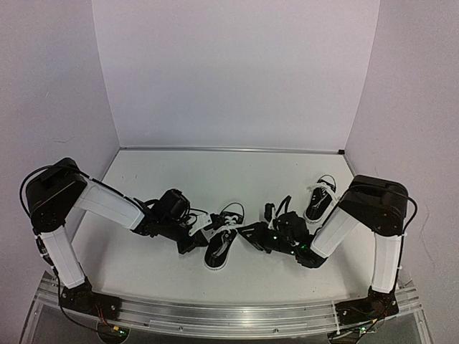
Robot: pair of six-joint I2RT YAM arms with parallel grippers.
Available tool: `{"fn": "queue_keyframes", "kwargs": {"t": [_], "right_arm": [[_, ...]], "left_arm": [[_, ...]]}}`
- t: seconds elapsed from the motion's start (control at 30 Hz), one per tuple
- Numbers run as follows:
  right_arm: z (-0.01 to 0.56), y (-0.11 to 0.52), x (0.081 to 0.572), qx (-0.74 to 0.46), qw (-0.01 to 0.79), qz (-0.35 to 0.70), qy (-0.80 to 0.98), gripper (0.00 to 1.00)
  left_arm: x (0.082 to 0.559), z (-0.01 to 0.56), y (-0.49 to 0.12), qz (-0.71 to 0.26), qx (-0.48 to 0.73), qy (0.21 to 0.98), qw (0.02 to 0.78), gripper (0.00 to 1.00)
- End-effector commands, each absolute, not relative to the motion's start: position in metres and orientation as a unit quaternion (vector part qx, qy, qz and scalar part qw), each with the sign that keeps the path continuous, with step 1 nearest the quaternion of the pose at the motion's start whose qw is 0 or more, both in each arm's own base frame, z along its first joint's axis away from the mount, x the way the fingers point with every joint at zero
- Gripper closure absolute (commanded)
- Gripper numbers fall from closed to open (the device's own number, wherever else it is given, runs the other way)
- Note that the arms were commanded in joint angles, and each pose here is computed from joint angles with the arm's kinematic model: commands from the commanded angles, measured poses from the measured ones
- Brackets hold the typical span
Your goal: Tie the shoes
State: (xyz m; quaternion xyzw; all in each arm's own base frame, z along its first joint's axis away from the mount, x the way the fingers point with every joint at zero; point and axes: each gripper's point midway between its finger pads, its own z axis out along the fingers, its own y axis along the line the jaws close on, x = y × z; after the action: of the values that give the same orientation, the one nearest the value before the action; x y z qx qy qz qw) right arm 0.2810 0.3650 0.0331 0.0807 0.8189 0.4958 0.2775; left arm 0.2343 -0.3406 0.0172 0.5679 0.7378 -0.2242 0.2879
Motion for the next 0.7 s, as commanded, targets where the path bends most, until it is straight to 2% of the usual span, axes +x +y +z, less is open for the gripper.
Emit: {"fn": "queue_keyframes", "kwargs": {"t": [0.0,0.17,0.37,0.43,0.5,0.67], "right_arm": [[0.042,0.377,0.289,0.083,0.289,0.512,0.805,0.76],[0.041,0.381,0.292,0.082,0.288,0.514,0.804,0.76],[0.044,0.378,0.292,0.081,0.296,0.511,0.803,0.84],[0.045,0.376,0.292,0.081,0.300,0.508,0.803,0.90],[0.046,0.373,0.293,0.082,0.303,0.502,0.806,1.00],[0.047,0.362,0.291,0.084,0.312,0.478,0.817,1.00]], "left_arm": [[0.234,0.024,-0.346,-0.233,0.572,0.730,0.293,1.00],[0.235,0.026,-0.346,-0.230,0.573,0.729,0.295,1.00],[0.235,0.026,-0.346,-0.229,0.574,0.729,0.295,1.00],[0.235,0.025,-0.346,-0.229,0.574,0.729,0.295,1.00],[0.236,0.026,-0.346,-0.227,0.573,0.730,0.296,1.00],[0.245,0.030,-0.342,-0.204,0.563,0.738,0.311,1.00]]}}
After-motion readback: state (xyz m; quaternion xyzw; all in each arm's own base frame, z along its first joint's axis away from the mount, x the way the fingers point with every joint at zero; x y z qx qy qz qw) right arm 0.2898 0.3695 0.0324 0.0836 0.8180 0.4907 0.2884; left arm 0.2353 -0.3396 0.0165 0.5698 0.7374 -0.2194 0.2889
